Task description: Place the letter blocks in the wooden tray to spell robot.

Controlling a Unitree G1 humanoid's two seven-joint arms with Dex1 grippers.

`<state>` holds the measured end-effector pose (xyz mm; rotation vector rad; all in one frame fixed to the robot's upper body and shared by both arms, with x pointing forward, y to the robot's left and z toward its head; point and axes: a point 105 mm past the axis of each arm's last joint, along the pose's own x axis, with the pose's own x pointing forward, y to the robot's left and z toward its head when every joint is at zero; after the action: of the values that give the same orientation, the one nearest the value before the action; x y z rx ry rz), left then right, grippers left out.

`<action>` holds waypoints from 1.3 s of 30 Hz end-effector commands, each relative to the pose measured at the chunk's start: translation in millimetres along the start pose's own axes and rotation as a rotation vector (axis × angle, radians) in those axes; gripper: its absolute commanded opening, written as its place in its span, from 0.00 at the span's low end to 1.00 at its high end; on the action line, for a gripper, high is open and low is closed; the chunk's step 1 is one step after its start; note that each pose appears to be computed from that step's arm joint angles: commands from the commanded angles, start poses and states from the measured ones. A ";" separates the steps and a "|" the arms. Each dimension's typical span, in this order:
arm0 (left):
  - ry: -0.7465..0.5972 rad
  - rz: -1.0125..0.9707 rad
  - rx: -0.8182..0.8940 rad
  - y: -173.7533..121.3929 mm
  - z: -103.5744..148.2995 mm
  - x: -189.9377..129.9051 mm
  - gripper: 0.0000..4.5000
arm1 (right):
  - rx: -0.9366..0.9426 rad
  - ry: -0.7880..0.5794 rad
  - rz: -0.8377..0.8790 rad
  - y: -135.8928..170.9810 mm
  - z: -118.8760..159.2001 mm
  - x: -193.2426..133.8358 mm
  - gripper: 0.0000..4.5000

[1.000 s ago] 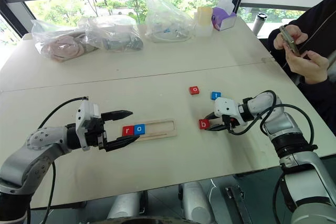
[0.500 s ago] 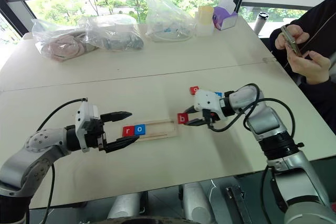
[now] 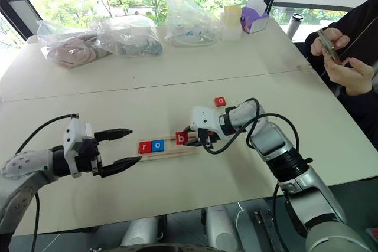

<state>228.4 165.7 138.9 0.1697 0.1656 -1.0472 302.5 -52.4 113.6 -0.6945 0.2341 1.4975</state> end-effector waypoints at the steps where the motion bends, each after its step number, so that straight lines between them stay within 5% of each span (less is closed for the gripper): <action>1: -0.032 -0.007 0.038 -4.7 11.0 0.2 1.00 | -0.030 -0.024 0.005 -2.8 9.4 13.0 0.25; 39: -0.045 -0.002 0.031 -8.6 9.7 6.8 1.00 | -0.024 -0.026 0.037 -0.4 11.0 35.1 0.25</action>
<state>227.4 161.1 139.0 0.1587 0.1482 -1.0271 303.1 -24.7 91.8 -0.6712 0.2674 1.5323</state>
